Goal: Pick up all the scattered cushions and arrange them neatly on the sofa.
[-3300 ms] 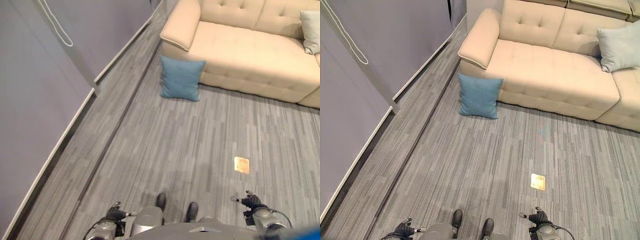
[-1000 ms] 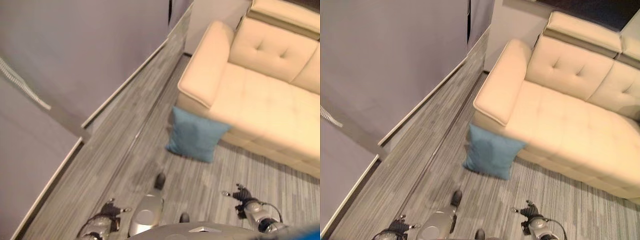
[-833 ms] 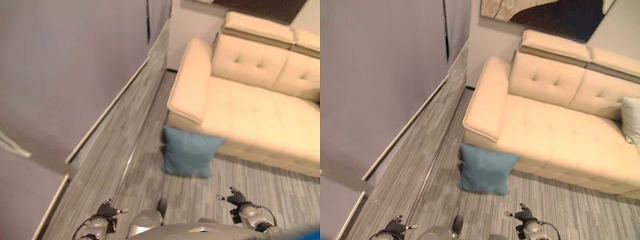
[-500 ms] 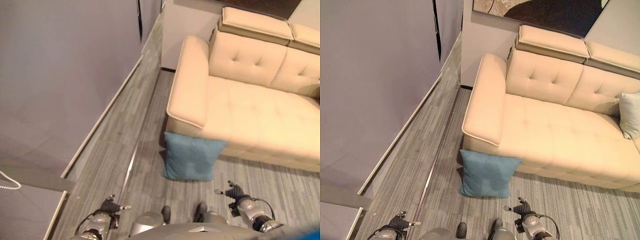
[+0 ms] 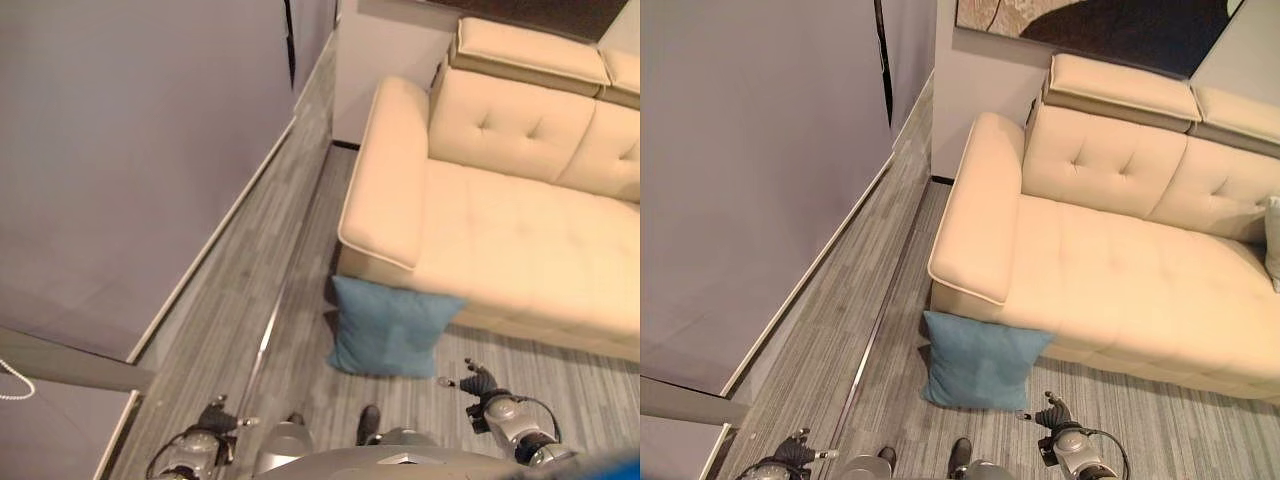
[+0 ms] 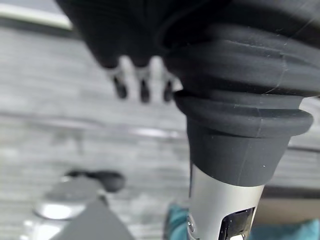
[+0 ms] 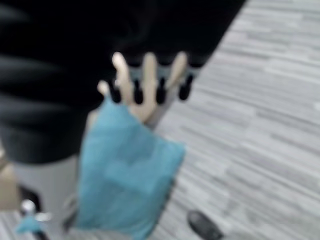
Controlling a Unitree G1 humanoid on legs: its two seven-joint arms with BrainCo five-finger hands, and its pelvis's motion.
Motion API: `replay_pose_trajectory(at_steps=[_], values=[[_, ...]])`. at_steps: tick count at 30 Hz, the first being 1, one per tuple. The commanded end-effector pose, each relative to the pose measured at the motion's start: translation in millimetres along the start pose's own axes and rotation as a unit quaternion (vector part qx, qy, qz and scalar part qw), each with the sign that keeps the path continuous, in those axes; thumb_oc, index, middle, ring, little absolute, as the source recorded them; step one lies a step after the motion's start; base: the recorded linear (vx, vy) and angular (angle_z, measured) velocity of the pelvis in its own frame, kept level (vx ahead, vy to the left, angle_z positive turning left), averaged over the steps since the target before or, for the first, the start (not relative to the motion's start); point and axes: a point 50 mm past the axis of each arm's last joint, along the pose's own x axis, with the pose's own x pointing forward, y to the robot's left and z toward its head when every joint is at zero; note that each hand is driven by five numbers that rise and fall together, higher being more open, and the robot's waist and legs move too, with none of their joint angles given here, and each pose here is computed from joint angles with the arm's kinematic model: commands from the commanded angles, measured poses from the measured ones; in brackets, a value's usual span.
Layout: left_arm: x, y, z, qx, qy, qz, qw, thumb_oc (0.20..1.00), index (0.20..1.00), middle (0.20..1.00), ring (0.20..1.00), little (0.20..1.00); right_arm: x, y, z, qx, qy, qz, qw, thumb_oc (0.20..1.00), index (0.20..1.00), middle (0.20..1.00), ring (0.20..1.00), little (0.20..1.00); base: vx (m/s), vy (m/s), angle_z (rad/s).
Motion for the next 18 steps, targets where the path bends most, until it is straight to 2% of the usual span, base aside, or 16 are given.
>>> replay_pose_trajectory(at_steps=[1,7,18], values=[[2.4,-7.1,14.5,0.011,-0.023,-0.011,1.0,1.0,1.0,1.0,1.0,1.0,2.6,-30.8,6.8,0.012,-0.02,-0.048,0.999,1.0,1.0,1.0,1.0,1.0,-0.05,-0.052,0.22],[0.2,-12.8,3.7,0.004,-0.009,-0.021,1.0,1.0,1.0,1.0,1.0,1.0,2.8,-31.2,5.9,0.008,-0.015,-0.048,0.999,1.0,1.0,1.0,1.0,1.0,0.01,0.032,0.12],[-2.6,7.8,-16.2,-0.013,0.027,0.008,1.0,1.0,1.0,1.0,1.0,1.0,4.2,-18.0,15.9,-0.015,-0.026,-0.023,0.999,1.0,1.0,1.0,1.0,1.0,0.05,0.069,-0.38]])
